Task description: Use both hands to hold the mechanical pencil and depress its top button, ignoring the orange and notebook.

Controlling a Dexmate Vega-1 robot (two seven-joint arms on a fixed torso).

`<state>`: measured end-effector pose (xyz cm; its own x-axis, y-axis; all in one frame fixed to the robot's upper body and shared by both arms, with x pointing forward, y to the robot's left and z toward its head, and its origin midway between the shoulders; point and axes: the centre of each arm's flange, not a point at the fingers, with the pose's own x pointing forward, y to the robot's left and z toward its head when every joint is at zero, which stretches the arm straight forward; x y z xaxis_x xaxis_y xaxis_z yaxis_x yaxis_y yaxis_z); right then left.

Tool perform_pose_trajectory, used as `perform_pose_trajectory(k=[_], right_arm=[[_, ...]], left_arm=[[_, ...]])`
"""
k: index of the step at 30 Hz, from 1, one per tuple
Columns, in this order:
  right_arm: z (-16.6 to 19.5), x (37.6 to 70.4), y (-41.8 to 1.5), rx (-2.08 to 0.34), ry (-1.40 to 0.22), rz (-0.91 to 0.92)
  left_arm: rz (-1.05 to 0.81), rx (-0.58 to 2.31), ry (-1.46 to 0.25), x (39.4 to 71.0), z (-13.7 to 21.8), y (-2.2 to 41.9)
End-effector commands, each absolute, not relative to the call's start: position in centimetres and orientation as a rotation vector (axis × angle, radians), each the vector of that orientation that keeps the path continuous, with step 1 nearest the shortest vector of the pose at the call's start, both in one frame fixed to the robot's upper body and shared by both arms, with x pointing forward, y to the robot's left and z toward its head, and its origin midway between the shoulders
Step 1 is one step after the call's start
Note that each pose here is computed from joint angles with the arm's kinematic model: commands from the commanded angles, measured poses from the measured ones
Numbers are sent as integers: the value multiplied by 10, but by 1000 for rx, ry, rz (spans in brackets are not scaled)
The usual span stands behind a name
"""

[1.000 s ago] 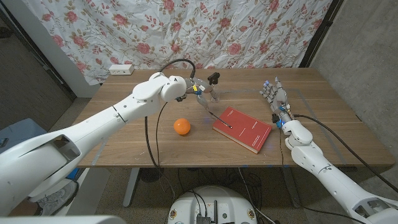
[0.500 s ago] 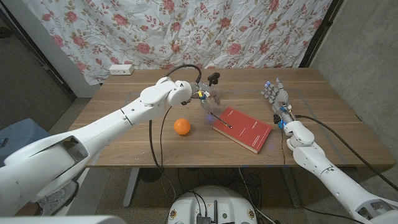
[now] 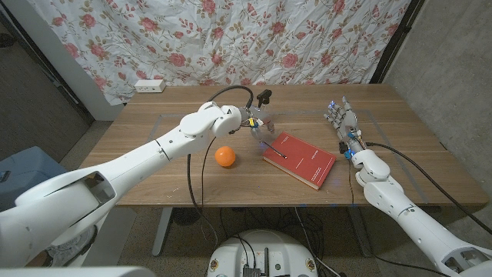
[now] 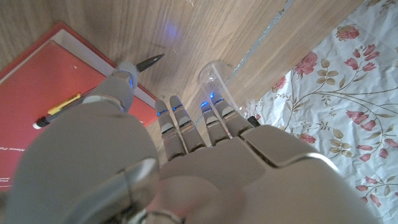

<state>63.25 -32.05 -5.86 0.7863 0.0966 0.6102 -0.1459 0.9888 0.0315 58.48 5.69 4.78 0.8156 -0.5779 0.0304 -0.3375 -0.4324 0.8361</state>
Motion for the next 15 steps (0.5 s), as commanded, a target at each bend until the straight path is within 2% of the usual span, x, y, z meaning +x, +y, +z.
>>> perform_pose_trajectory(k=[1,15], right_arm=[[-58,635,-319,77,-652,130],[-57,637,-317,76,-651,129]], left_arm=[[-292,2058,-695,587,37,54],[-287,2033,-689,586,27,54]])
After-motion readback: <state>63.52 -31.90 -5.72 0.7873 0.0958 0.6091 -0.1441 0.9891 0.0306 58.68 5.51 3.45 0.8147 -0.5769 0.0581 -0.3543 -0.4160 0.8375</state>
